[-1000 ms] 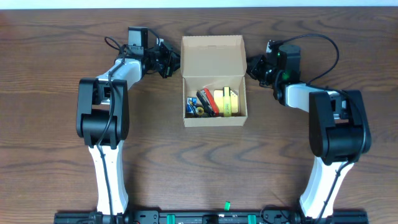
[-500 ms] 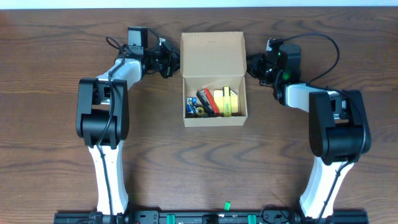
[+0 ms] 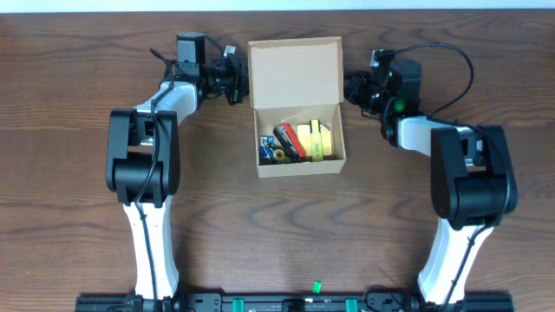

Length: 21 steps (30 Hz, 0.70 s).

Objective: Pack container

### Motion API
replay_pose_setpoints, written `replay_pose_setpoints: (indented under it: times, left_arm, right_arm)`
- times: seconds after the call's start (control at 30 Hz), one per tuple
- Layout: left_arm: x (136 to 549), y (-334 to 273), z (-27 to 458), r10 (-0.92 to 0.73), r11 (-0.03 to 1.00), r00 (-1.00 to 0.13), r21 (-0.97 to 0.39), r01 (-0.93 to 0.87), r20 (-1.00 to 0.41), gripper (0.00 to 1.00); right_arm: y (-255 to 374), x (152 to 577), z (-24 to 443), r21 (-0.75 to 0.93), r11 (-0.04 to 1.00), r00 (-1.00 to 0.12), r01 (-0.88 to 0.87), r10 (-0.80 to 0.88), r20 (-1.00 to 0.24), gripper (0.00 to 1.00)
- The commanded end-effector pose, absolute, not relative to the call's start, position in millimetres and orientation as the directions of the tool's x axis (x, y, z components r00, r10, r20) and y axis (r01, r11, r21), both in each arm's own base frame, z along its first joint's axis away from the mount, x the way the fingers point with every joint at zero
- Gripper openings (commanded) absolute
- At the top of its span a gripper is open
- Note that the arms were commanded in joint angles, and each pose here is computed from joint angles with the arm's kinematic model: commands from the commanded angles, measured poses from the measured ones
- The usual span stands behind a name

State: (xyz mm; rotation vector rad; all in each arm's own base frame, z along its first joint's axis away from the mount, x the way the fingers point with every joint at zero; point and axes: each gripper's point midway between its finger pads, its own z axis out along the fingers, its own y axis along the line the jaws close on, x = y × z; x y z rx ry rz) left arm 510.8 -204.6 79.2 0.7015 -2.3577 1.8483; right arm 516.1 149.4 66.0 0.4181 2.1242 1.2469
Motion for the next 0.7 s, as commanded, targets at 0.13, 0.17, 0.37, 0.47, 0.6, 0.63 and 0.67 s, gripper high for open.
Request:
replay_pose_setpoints:
  times: [0.13, 0.17, 0.37, 0.47, 0.6, 0.63, 0.67]
  left_arm:
    - [512, -192, 101, -0.243, 0.112, -0.916, -0.929, -0.353, 0.319, 0.06]
    - [512, -191, 102, -0.237, 0.107, -0.917, -0.930, -0.352, 0.320, 0.05]
    - [508, -190, 112, -0.187, 0.084, -0.935, -0.943, -0.321, 0.302, 0.06]
    - [508, -191, 120, -0.169, 0.068, -0.943, -0.951, -0.302, 0.287, 0.06]
    - [510, -193, 136, -0.138, 0.039, -0.955, -0.962, -0.270, 0.263, 0.06]
    - [510, -193, 140, -0.130, 0.031, -0.958, -0.965, -0.261, 0.255, 0.06]
    - [510, -193, 146, -0.117, 0.023, -0.963, -0.968, -0.249, 0.245, 0.06]
  right_arm:
    - [164, 517, 74, 0.865, 0.490, -0.761, -0.109, 0.519, -0.390, 0.01]
    - [165, 517, 78, 0.865, 0.485, -0.758, -0.126, 0.516, -0.400, 0.01]
    - [168, 517, 85, 0.867, 0.471, -0.756, -0.165, 0.503, -0.418, 0.01]
    - [169, 516, 87, 0.868, 0.465, -0.759, -0.175, 0.497, -0.420, 0.01]
    - [172, 516, 95, 0.866, 0.450, -0.754, -0.216, 0.486, -0.441, 0.01]
    - [173, 515, 96, 0.866, 0.448, -0.754, -0.223, 0.484, -0.445, 0.01]
    - [174, 515, 98, 0.865, 0.445, -0.754, -0.231, 0.480, -0.448, 0.01]
